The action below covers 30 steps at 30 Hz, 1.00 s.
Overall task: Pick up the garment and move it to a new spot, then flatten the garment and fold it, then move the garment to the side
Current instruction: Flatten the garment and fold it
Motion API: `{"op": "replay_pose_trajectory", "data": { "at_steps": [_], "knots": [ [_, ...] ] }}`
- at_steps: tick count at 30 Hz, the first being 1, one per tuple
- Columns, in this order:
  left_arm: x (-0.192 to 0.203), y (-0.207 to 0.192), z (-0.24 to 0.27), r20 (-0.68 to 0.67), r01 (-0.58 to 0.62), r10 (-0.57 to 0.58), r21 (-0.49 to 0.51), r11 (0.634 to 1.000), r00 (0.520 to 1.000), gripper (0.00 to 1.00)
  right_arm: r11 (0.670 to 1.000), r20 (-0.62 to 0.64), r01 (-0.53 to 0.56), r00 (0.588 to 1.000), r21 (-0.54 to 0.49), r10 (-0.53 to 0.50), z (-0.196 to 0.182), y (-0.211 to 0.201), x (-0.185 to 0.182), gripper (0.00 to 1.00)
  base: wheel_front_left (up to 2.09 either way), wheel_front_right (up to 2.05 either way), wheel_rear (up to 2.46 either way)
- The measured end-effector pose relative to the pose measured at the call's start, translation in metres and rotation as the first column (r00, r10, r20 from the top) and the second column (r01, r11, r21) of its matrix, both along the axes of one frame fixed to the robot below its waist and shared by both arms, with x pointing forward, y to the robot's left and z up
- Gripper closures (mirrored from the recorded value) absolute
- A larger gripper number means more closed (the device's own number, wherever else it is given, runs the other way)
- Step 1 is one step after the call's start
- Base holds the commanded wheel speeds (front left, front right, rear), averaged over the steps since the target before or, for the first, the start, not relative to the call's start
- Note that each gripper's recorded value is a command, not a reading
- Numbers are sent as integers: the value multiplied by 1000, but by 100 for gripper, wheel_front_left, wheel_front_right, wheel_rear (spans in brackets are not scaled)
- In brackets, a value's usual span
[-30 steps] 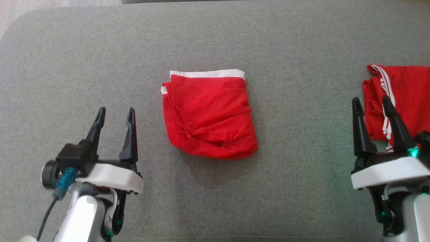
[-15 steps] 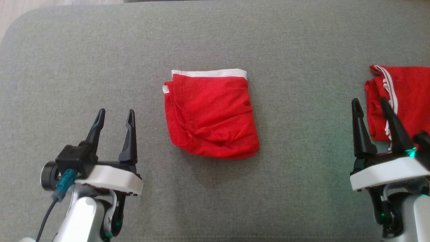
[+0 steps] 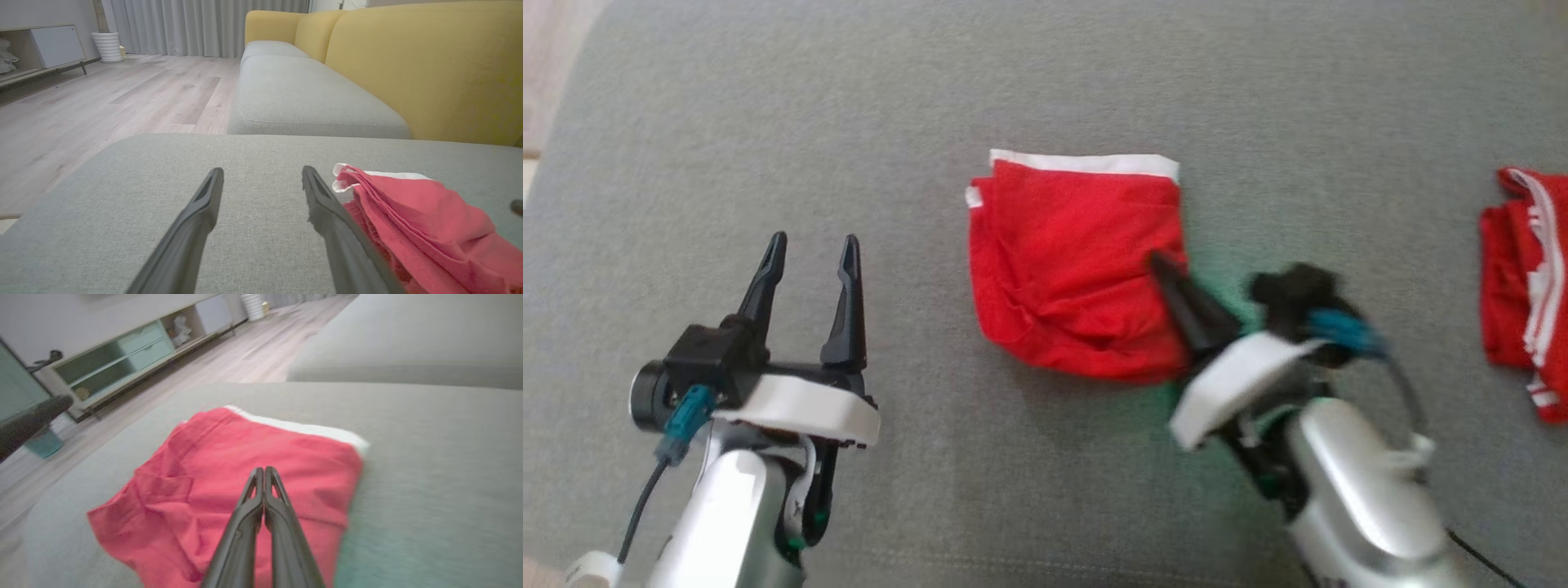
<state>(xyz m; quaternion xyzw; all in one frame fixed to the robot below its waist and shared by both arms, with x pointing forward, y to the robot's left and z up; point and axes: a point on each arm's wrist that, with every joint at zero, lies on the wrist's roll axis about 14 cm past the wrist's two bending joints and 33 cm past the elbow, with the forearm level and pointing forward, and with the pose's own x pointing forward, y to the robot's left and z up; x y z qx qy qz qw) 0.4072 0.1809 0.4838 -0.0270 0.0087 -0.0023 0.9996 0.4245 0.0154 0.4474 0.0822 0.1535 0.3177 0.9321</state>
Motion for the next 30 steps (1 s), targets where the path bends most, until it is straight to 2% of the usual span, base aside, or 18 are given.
{"op": "replay_pose_trajectory", "data": {
  "at_steps": [4, 9, 26, 30],
  "knots": [
    [-5, 8, -4, -10, -28, 28, -8, 1000, 1000, 0, 985, -73, -172, 983, -22, 170, -26, 49, -15, 100, 0, 0, 0],
    [-9, 16, -9, -24, -60, 60, -9, 998, 998, 0, 966, -108, -255, 962, -41, 249, -44, 70, -18, 100, 0, 0, 0],
    [-3, 12, -9, -16, -53, 53, -16, 998, 998, 0, 907, -195, -417, 886, 62, 421, -51, 108, -71, 100, 0, 0, 0],
    [-2, 10, -7, -11, -48, 48, -18, 999, 999, 0, 910, -132, -404, 901, 88, 413, -39, 105, -67, 100, 0, 0, 0]
  ]
}}
